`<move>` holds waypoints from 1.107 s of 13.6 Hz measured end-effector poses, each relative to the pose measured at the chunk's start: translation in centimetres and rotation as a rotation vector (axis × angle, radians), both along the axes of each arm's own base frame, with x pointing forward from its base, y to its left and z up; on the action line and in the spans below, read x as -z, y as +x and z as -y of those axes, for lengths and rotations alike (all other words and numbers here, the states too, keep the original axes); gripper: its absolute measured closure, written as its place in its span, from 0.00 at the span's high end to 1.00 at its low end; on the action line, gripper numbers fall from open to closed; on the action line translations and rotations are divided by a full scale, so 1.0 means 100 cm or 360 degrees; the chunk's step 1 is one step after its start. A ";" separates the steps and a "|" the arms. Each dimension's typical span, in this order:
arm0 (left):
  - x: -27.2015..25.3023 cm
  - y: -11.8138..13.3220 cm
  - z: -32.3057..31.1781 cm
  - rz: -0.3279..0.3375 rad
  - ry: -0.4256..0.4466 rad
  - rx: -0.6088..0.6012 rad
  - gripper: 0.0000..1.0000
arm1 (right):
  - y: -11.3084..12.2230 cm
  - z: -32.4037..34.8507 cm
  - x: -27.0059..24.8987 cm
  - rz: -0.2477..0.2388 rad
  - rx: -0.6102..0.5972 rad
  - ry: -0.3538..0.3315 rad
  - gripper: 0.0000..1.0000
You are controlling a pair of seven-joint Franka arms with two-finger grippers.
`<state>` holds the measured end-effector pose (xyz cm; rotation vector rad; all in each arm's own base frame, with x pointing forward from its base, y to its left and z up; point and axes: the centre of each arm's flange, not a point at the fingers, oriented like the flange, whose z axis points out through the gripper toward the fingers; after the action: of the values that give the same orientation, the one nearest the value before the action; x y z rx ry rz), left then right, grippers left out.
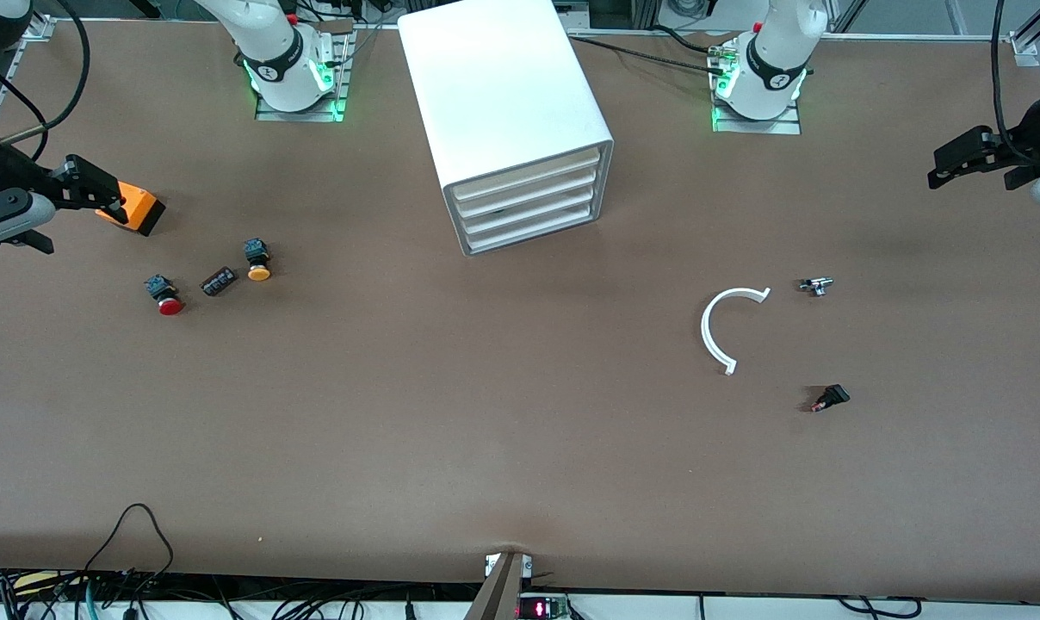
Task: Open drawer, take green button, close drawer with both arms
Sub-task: 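Reach the left gripper toward the white drawer cabinet's drawer front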
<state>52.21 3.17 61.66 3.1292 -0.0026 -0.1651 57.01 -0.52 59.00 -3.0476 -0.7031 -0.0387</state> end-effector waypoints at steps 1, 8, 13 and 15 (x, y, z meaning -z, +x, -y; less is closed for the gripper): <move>0.000 0.000 0.000 0.0000 0.0000 0.0000 1.00 | 0.000 0.000 0.000 0.0000 0.0000 0.0000 1.00; 0.018 -0.005 0.014 -0.0157 -0.0042 0.0064 1.00 | 0.001 0.000 -0.001 0.0016 0.0000 0.0000 1.00; 0.117 0.021 0.085 -0.0537 -0.0375 0.0195 1.00 | 0.002 0.000 -0.001 0.0021 0.0000 0.0000 1.00; 0.168 0.032 0.119 -0.0688 -0.0523 0.0296 1.00 | 0.004 0.000 -0.001 0.0043 0.0000 -0.0001 1.00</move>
<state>55.38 -8.68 44.83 2.7005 -0.2857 -0.7528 57.39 -0.48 59.15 -3.0532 -0.7052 -0.0798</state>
